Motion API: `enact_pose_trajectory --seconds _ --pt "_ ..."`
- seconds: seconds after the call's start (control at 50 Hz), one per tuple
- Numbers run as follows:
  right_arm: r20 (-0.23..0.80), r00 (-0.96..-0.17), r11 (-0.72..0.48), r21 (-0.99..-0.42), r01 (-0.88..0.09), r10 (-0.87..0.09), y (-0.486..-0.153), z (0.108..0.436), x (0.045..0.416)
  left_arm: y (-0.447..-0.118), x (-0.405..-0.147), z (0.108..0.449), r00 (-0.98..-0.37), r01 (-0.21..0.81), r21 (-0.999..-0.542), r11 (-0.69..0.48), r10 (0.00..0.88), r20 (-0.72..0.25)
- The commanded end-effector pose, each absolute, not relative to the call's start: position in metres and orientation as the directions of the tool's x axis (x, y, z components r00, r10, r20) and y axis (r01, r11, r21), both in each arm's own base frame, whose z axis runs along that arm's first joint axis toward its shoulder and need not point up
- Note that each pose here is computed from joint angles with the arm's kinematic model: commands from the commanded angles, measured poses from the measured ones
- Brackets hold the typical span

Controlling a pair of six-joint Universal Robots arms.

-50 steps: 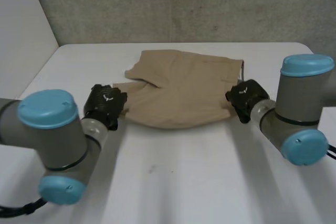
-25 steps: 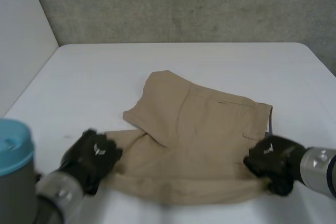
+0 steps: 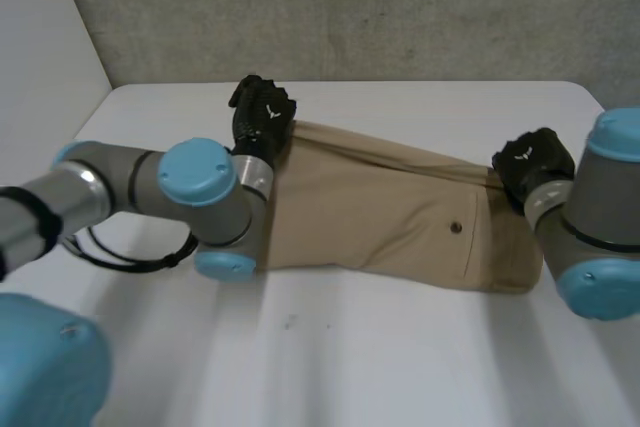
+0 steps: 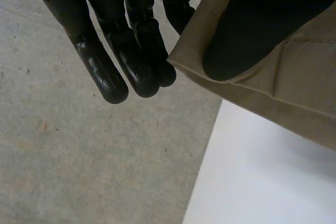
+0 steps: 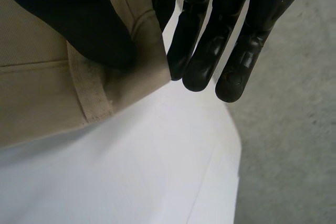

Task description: Fold the shorts.

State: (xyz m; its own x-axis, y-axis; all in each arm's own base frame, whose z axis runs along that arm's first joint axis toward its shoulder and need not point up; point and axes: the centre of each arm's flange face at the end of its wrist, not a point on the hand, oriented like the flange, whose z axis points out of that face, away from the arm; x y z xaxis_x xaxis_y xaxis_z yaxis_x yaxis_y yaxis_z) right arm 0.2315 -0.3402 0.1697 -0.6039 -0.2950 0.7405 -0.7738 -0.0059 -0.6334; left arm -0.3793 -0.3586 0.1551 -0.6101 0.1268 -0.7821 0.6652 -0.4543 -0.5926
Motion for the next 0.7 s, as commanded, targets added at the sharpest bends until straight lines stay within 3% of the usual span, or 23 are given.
enact_pose_trajectory --seconds 0.02,0.14,0.28,0.36,0.38,0.48,0.52,0.6,0.7 --pt "0.756 -0.612 -0.074 -0.641 -0.764 -0.232 -0.378 0.144 0.249 -0.379 -0.396 0.127 -0.607 0.622 -0.583 -0.523 0.148 -0.781" --pt "0.734 -0.654 -0.082 -0.674 -0.734 -0.183 -0.394 0.152 0.251 -0.380 -0.400 0.118 -0.613 0.603 -0.568 -0.560 0.131 -0.779" --pt "0.620 -0.773 -0.125 -0.784 -0.607 -0.134 -0.384 0.207 0.244 -0.372 -0.390 0.136 -0.645 0.628 -0.599 -0.497 0.098 -0.758" --pt "0.577 -0.803 -0.165 -0.815 -0.555 -0.150 -0.364 0.240 0.241 -0.354 -0.374 0.174 -0.692 0.592 -0.651 -0.476 0.115 -0.713" --pt "0.572 -0.799 -0.160 -0.820 -0.550 -0.184 -0.354 0.245 0.241 -0.344 -0.368 0.189 -0.726 0.548 -0.691 -0.470 0.143 -0.673" --pt "0.547 -0.767 -0.026 -0.820 -0.572 -0.335 -0.324 0.235 0.230 -0.307 -0.342 0.217 -0.827 0.374 -0.841 -0.392 0.270 -0.494" --pt "0.487 -0.776 0.100 -0.819 -0.565 -0.400 -0.311 0.221 0.219 -0.289 -0.330 0.219 -0.852 0.304 -0.898 -0.319 0.331 -0.406" --pt "0.348 -0.806 0.277 -0.811 -0.515 -0.479 -0.288 0.192 0.209 -0.259 -0.312 0.209 -0.857 0.270 -0.947 -0.172 0.405 -0.318" --pt "0.284 -0.806 0.302 -0.821 -0.484 -0.520 -0.279 0.163 0.200 -0.235 -0.296 0.185 -0.839 0.325 -0.945 -0.029 0.452 -0.302"
